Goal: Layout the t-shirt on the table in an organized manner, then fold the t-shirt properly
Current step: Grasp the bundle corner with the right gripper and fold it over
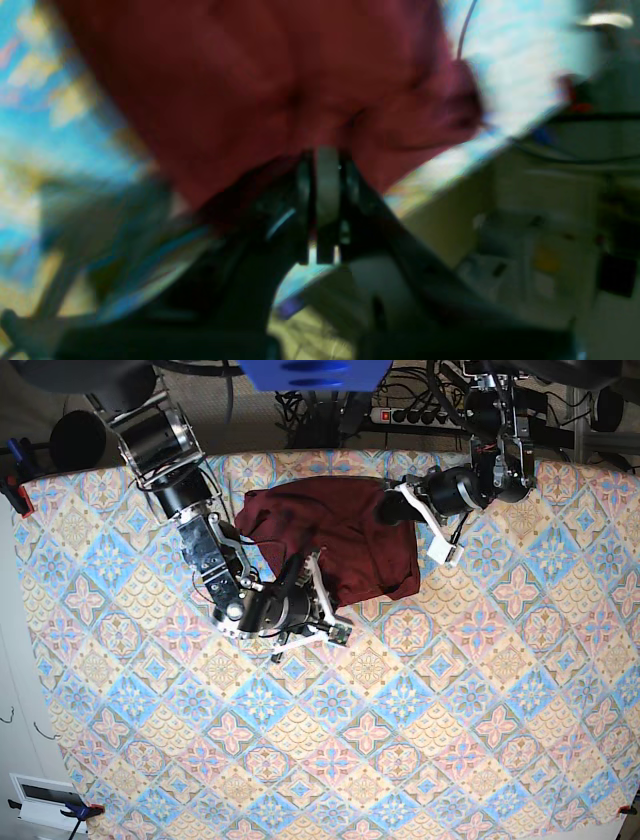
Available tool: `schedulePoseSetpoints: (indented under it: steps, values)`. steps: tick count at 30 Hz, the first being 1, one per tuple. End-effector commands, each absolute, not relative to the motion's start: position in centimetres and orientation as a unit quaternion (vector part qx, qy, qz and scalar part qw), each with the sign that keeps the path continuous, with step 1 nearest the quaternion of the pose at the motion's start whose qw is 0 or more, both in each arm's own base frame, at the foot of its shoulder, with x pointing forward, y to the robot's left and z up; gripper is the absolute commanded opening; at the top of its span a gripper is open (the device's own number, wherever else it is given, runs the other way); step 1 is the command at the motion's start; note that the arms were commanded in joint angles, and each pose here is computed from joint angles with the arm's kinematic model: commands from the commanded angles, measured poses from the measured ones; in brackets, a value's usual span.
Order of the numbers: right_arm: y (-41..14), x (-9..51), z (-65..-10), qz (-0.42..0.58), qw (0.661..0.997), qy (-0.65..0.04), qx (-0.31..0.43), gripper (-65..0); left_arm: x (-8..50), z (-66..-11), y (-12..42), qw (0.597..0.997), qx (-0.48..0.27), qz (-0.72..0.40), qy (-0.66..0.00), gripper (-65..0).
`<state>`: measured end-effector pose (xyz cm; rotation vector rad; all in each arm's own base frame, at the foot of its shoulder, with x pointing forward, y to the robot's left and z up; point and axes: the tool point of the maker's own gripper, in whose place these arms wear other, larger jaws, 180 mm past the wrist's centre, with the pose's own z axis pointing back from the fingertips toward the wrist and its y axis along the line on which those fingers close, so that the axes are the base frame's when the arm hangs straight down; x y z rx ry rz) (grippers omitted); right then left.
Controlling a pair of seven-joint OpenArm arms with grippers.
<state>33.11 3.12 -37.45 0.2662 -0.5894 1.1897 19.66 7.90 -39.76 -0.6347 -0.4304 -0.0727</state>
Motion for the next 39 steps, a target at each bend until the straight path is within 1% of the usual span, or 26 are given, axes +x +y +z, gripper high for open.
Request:
schedulePoseSetpoints:
  steps: [1, 4, 10, 16, 22, 27, 32, 34, 37, 39]
  values:
    - [2.3, 34.2, -37.0, 0.552, 0.780, -0.278, 0.101, -64.3, 19.9, -39.8, 8.3, 0.926, -0.309, -0.034, -0.213, -65.0]
    - [2.1, 34.3, -37.1, 0.556, 0.779, -0.275, 0.092, -64.3, 19.0, -41.7, 9.0, 0.937, -0.296, -0.022, -0.186, -65.0]
    - [1.9, 34.5, -36.8, 0.555, 0.778, -0.280, 0.088, -64.3, 17.6, -42.6, 9.2, 0.942, -0.290, -0.017, -0.166, -65.0]
    - [2.9, 34.8, -34.5, 0.562, 0.760, -0.315, 0.085, -64.3, 17.5, -39.7, 8.3, 0.932, -0.299, -0.040, -0.203, -65.0]
    - [3.0, 35.1, -34.3, 0.564, 0.759, -0.315, 0.084, -64.3, 17.3, -36.4, 6.7, 0.912, -0.327, -0.055, -0.239, -65.0]
    - [3.4, 35.4, -33.9, 0.569, 0.754, -0.318, 0.081, -64.3, 17.7, -35.1, 5.7, 0.896, -0.363, -0.050, -0.251, -65.0]
    - [5.1, 34.9, -35.2, 0.597, 0.740, -0.297, 0.089, -64.3, 18.8, -34.6, 4.3, 0.888, -0.375, -0.041, -0.264, -65.0]
    - [5.5, 34.4, -35.9, 0.605, 0.735, -0.289, 0.094, -64.3, 18.7, -34.7, 3.3, 0.886, -0.382, -0.040, -0.260, -65.0]
    - [5.4, 34.4, -36.7, 0.614, 0.735, -0.274, 0.088, -64.3, 18.0, -35.7, 1.2, 0.889, -0.387, -0.070, -0.235, -65.0]
    - [5.1, 34.2, -38.0, 0.622, 0.737, -0.250, 0.083, -64.3, 17.4, -37.2, 0.4, 0.897, -0.379, -0.084, -0.212, -65.0]
